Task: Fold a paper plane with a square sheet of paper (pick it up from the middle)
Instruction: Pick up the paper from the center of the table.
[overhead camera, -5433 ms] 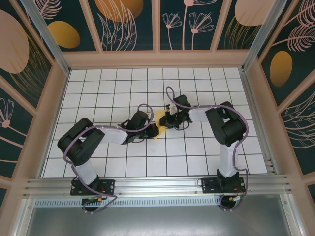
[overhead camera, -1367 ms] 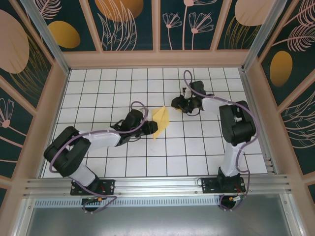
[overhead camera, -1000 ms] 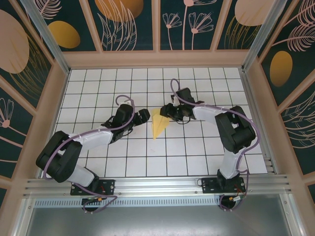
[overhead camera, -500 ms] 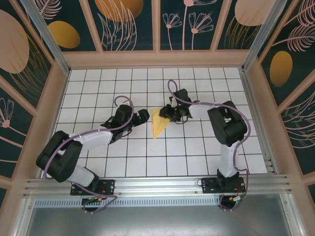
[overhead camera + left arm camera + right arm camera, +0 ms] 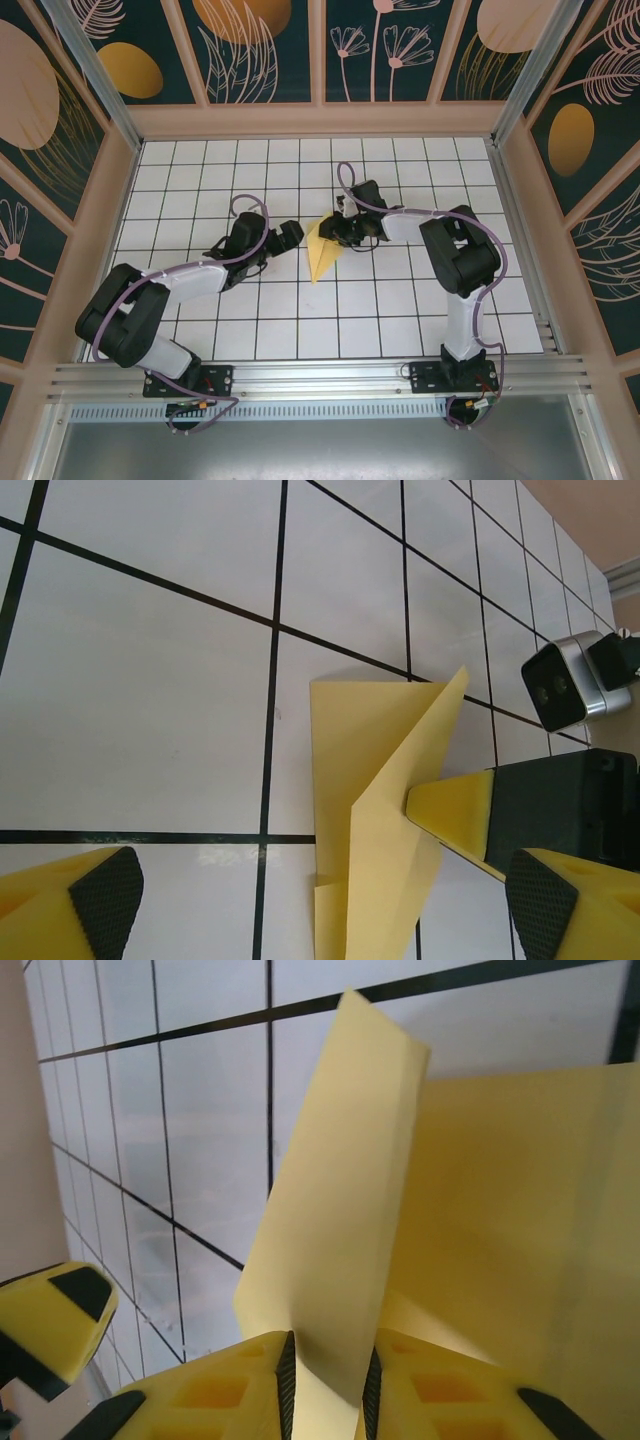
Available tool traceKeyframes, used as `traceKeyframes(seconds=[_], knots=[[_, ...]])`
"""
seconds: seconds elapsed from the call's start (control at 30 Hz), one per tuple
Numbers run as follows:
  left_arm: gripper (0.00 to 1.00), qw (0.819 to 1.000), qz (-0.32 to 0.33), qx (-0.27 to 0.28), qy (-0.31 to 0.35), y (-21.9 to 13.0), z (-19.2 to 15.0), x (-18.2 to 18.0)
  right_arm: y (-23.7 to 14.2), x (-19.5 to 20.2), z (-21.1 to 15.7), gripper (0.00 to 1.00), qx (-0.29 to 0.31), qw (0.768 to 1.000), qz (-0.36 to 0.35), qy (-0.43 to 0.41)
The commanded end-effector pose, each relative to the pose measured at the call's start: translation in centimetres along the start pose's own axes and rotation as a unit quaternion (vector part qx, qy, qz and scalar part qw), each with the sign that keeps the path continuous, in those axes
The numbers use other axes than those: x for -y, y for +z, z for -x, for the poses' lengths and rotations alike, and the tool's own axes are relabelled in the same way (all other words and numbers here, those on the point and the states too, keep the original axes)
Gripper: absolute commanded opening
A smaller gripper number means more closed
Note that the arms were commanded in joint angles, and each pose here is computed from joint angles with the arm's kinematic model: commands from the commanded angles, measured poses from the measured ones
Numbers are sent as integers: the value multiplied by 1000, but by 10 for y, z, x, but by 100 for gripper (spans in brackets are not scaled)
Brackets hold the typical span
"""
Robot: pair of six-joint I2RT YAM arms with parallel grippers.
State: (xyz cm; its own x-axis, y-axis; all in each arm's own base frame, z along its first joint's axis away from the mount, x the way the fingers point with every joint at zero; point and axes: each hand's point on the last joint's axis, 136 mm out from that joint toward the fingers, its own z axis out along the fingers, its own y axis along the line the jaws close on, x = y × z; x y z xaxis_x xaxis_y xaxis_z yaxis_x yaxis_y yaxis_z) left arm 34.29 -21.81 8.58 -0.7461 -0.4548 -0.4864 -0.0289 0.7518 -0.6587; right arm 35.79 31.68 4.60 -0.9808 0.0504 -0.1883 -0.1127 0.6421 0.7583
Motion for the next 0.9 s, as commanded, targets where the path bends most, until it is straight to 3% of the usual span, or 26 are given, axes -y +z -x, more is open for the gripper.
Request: traceKeyframes(seconds=[0.0, 0.27, 0.43, 0.67, 0.87], knots=[[96, 1000, -19, -7, -17, -1, -3, -3, 9, -2, -6, 24, -9, 1000, 24, -8], [99, 998, -47, -19, -26, -6, -9, -2, 23, 5, -14, 21, -22, 1000, 14, -4], [98, 997, -64, -26, -32, -8, -12, 2, 14, -8, -7, 7, -4, 1000, 25, -17], [99, 988, -143, -28, -49, -24, -12, 28, -38, -76, 13, 1, 40, 986, 146, -73], [97, 962, -263, -37, -62, -46, -9, 71, -65, -111, 11, 1, 24, 970, 232, -73]])
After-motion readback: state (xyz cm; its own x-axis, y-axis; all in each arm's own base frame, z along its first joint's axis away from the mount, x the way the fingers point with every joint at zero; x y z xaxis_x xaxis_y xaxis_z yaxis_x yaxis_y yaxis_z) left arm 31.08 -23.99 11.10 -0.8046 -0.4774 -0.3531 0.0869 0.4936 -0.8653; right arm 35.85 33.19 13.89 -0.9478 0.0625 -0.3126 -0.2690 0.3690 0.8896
